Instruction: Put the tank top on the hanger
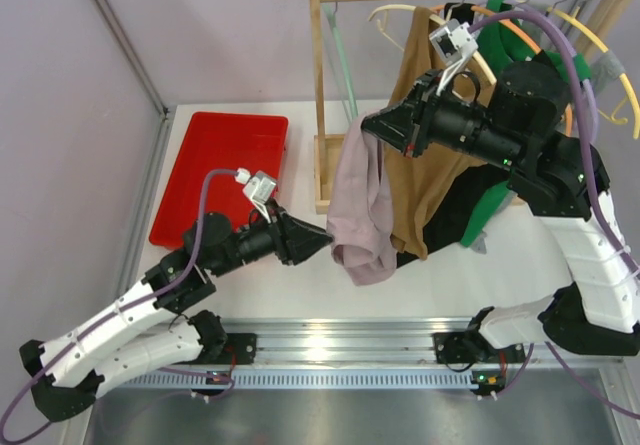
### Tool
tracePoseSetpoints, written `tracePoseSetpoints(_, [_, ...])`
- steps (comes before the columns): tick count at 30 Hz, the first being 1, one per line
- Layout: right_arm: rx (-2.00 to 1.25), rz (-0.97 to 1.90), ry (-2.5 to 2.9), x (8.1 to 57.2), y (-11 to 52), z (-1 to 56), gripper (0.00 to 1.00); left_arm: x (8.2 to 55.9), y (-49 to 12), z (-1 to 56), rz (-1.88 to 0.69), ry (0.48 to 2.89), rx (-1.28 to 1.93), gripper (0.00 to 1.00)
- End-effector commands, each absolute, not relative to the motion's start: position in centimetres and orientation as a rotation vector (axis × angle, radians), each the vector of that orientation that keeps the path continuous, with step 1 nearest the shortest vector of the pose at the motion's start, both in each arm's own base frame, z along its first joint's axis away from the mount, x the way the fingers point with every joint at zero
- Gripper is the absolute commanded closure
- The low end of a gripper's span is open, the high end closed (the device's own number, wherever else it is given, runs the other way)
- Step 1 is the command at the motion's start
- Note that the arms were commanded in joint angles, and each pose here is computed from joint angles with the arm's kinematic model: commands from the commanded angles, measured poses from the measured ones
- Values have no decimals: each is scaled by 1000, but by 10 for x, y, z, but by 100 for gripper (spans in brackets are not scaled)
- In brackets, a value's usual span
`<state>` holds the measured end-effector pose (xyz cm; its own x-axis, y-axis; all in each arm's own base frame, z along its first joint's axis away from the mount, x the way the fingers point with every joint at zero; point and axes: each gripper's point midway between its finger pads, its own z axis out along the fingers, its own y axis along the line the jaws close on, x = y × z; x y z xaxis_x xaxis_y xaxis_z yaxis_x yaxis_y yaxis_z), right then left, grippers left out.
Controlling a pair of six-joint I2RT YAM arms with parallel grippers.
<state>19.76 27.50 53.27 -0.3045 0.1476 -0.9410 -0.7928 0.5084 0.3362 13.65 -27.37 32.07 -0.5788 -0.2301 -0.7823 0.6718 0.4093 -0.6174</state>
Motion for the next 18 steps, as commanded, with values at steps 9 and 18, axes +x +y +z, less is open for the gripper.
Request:
tracePoseSetpoints(9, [-461, 982, 1582, 215, 267, 551, 100, 120, -268, 363, -1484, 1592, 332, 56])
tracePoseSetpoints(18, [-400, 916, 1621, 238, 270, 543, 100, 128, -274, 347, -1514, 1625, 245, 54])
